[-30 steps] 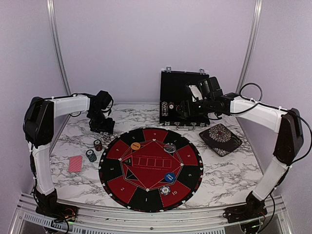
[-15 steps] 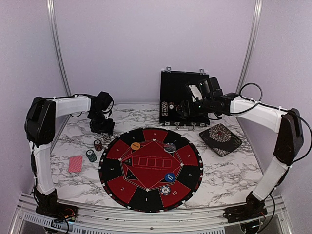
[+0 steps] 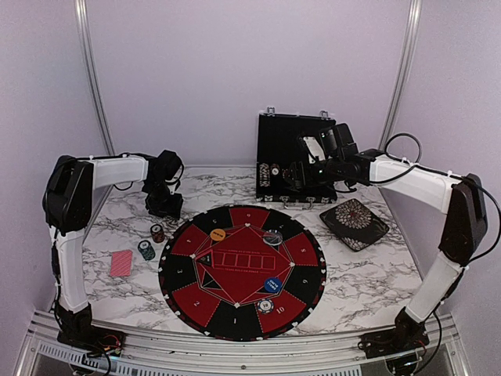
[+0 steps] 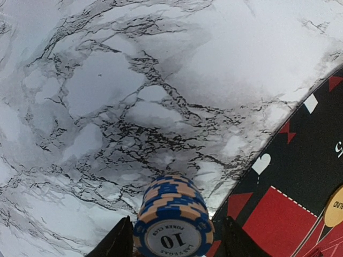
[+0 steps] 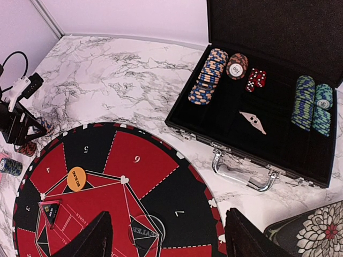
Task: Distribute texas hold em gaming equipment
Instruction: Pick up the pile of poker chips from the pile of poker chips.
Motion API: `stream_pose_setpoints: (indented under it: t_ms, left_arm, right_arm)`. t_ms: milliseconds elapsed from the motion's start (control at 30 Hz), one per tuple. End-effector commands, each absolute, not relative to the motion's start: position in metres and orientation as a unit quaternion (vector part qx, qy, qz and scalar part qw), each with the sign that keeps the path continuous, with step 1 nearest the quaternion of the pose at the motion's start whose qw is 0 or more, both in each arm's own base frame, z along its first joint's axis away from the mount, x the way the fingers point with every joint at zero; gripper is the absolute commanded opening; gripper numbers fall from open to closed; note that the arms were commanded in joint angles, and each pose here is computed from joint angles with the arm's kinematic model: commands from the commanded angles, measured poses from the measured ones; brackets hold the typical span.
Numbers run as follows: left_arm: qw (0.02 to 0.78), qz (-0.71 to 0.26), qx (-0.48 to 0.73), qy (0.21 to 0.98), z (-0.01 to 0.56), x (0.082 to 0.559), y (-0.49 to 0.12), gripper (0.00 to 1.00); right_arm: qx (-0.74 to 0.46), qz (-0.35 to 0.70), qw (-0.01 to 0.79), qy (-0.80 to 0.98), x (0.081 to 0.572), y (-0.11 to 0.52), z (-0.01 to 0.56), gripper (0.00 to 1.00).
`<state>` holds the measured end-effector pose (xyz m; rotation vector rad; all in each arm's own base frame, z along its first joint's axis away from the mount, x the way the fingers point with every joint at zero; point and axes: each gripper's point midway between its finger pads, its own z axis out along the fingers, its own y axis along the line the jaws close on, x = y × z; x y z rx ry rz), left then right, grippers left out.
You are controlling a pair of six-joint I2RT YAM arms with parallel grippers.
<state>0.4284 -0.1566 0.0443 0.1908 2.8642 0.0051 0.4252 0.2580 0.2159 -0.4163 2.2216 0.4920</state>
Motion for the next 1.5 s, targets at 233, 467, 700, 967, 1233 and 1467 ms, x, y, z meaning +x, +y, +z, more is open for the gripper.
stream_pose_setpoints:
  t_ms: [233, 467, 700, 967, 1233, 1467]
  left_arm:
    - [0.139, 0.009, 0.071, 0.988, 0.046, 0.435, -0.153, 0.47]
    - [0.139, 0.011, 0.071, 0.988, 0.046, 0.435, -0.153, 0.43]
    - [0.139, 0.015, 0.074, 0.987, 0.046, 0.435, -0.151, 0.37]
    - [0.148, 0.018, 0.076, 0.986, 0.053, 0.436, -0.150, 0.34]
    - [0.150, 0.017, 0.079, 0.985, 0.055, 0.437, -0.150, 0.34]
    - [0.152, 0.014, 0.081, 0.985, 0.057, 0.438, -0.152, 0.33]
  right_arm:
    - [-0.161, 0.199, 0.408, 0.876, 0.429, 0.256, 0.221, 0.69]
    - [-0.161, 0.199, 0.407, 0.877, 0.430, 0.256, 0.220, 0.69]
    - [-0.162, 0.200, 0.407, 0.876, 0.430, 0.257, 0.220, 0.69]
    - [-0.161, 0.200, 0.406, 0.877, 0.430, 0.257, 0.219, 0.69]
    - [-0.162, 0.201, 0.405, 0.877, 0.431, 0.258, 0.218, 0.69]
    - [-0.162, 0.201, 0.404, 0.878, 0.431, 0.258, 0.218, 0.69]
